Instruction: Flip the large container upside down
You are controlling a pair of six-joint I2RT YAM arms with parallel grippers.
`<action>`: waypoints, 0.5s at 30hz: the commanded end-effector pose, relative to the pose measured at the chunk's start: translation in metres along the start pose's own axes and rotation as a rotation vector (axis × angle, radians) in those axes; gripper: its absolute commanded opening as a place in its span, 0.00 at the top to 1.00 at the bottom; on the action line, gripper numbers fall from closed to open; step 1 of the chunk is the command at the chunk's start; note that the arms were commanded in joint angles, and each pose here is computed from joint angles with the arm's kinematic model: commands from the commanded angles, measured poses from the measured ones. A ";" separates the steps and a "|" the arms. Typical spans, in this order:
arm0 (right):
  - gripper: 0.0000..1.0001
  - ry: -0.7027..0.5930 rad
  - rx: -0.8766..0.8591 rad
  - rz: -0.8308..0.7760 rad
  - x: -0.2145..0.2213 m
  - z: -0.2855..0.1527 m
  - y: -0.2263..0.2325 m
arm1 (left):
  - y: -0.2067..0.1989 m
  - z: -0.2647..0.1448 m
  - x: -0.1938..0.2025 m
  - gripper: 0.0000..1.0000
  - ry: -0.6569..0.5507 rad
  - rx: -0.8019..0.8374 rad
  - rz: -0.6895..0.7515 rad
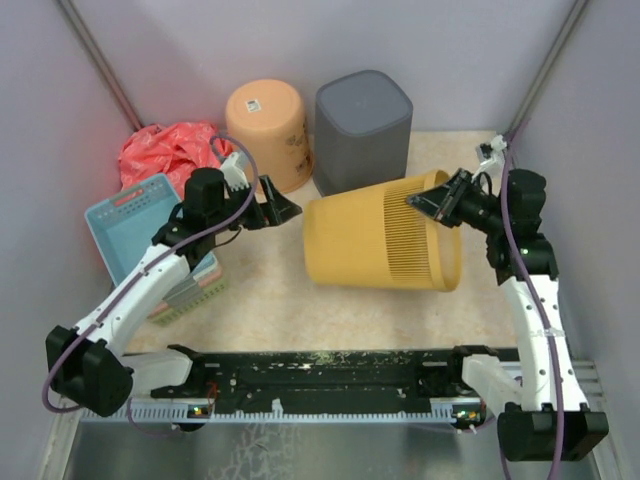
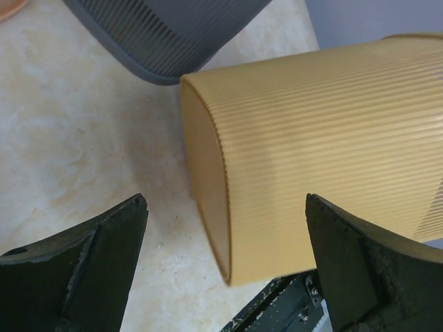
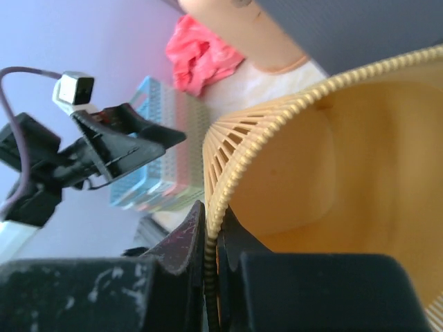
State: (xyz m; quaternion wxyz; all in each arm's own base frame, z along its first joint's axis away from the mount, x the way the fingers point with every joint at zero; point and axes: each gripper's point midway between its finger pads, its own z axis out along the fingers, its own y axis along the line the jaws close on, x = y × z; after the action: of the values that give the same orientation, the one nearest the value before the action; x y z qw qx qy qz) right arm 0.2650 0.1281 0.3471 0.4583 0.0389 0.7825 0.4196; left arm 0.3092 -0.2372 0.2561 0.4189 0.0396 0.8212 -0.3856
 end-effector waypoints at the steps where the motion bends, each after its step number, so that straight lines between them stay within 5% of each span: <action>1: 1.00 -0.044 -0.374 0.095 -0.009 0.003 0.056 | -0.003 -0.021 -0.004 0.00 0.007 0.076 -0.083; 5: 1.00 -0.087 -0.518 0.185 -0.005 0.011 0.052 | -0.009 -0.033 -0.012 0.00 -0.028 0.098 -0.088; 11: 1.00 -0.019 -0.406 0.216 0.012 0.047 0.005 | -0.024 -0.040 -0.004 0.00 -0.006 0.182 -0.083; 15: 0.70 0.053 -0.271 0.143 0.022 0.063 -0.026 | -0.013 -0.043 -0.002 0.00 0.006 0.109 -0.064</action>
State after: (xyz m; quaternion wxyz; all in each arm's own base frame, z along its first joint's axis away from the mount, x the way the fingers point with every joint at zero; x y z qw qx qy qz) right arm 0.2992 0.1623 0.2805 0.3524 0.0999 0.7192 0.5905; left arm 0.2824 -0.2215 0.2809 0.4035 0.0303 0.7934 -0.4548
